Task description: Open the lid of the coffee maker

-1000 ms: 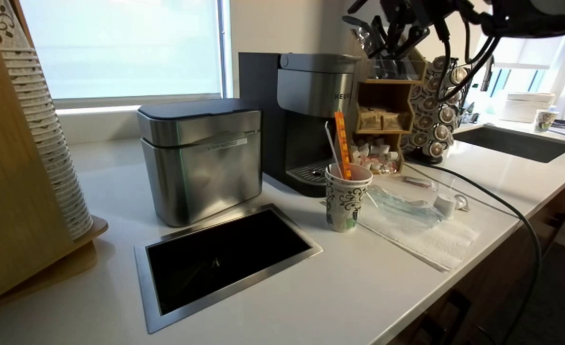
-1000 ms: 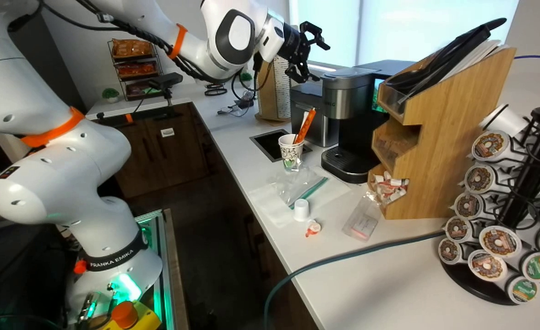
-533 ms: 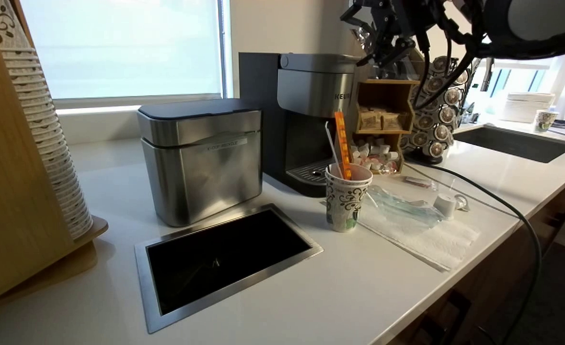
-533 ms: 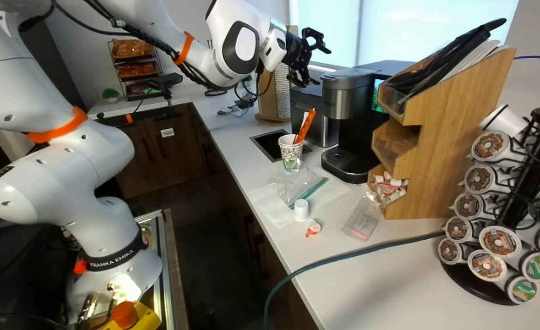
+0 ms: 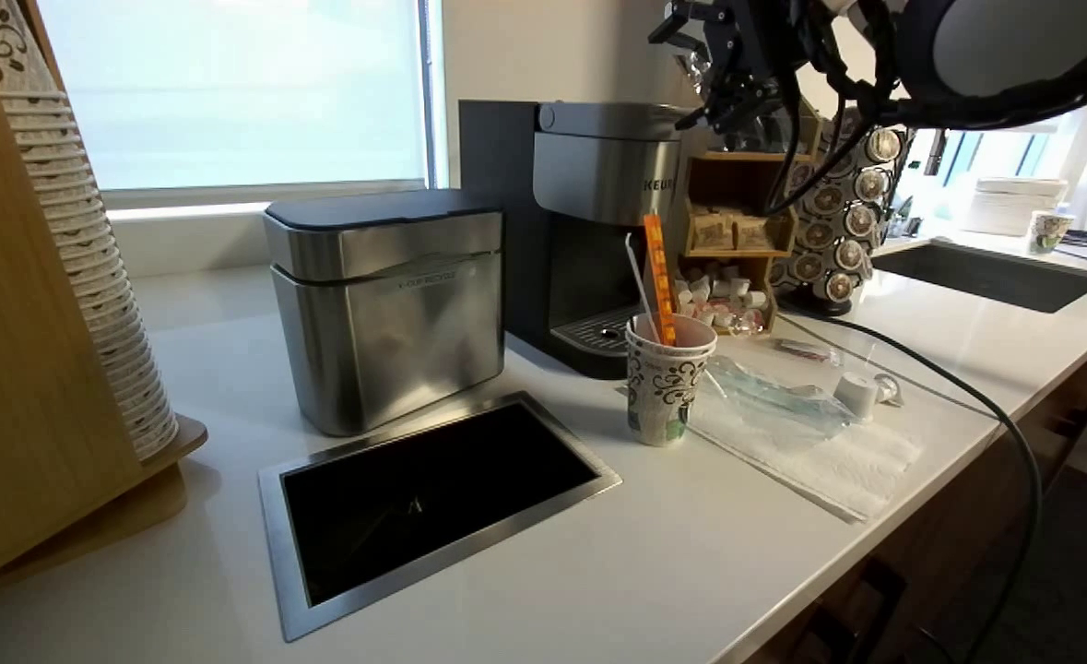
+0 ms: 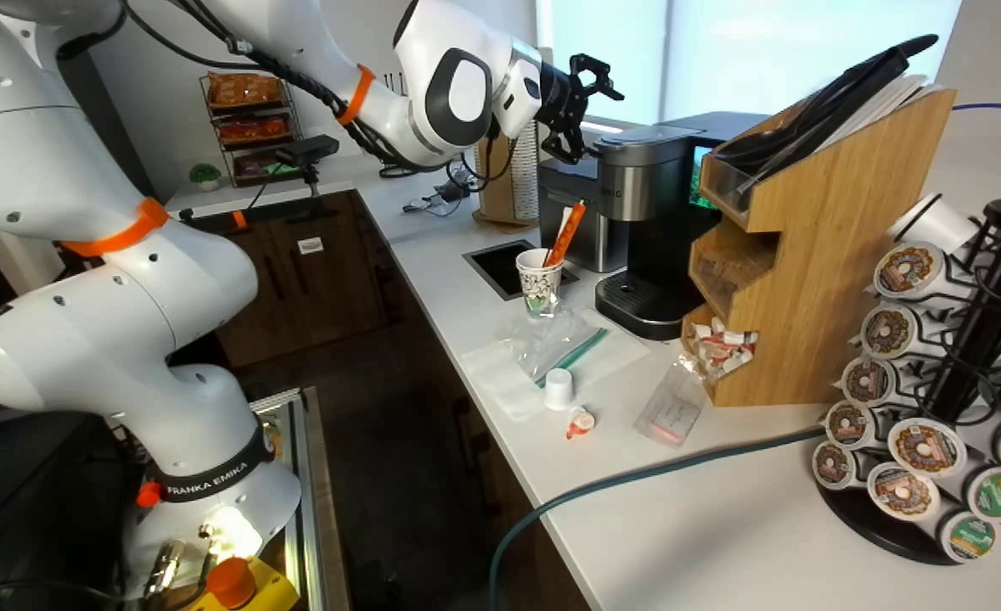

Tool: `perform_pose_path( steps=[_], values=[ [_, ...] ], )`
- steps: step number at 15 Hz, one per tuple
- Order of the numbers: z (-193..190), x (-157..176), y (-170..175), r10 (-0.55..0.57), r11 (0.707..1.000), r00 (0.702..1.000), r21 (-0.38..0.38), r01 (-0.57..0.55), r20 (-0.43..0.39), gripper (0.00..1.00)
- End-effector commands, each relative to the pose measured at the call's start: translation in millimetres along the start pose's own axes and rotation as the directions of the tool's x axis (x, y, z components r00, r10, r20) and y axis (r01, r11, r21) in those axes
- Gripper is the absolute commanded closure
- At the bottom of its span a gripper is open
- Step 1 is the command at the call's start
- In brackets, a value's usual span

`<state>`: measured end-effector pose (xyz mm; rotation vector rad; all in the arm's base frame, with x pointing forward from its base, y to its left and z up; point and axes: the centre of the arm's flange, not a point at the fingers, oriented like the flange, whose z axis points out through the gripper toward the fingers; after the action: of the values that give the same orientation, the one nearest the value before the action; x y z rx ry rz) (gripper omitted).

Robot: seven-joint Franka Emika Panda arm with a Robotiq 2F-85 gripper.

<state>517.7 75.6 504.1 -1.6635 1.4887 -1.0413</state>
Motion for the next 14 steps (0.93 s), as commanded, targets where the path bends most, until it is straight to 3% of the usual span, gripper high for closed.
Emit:
perform_pose_path(
  steps=[1, 7, 11, 14],
  values=[
    [23, -10, -2, 0.036, 0.999, 0.999, 0.037, -0.036, 0.000, 0.00],
    [18, -6, -41, 0.036, 0.991, 0.999, 0.131, -0.034, -0.012, 0.00],
    [-8, -9, -103, 0.000, 0.956, 1.000, 0.294, 0.006, -0.022, 0.00],
    [-47, -27, -98, -0.139, 0.964, 0.989, 0.224, 0.145, -0.039, 0.00]
  ],
)
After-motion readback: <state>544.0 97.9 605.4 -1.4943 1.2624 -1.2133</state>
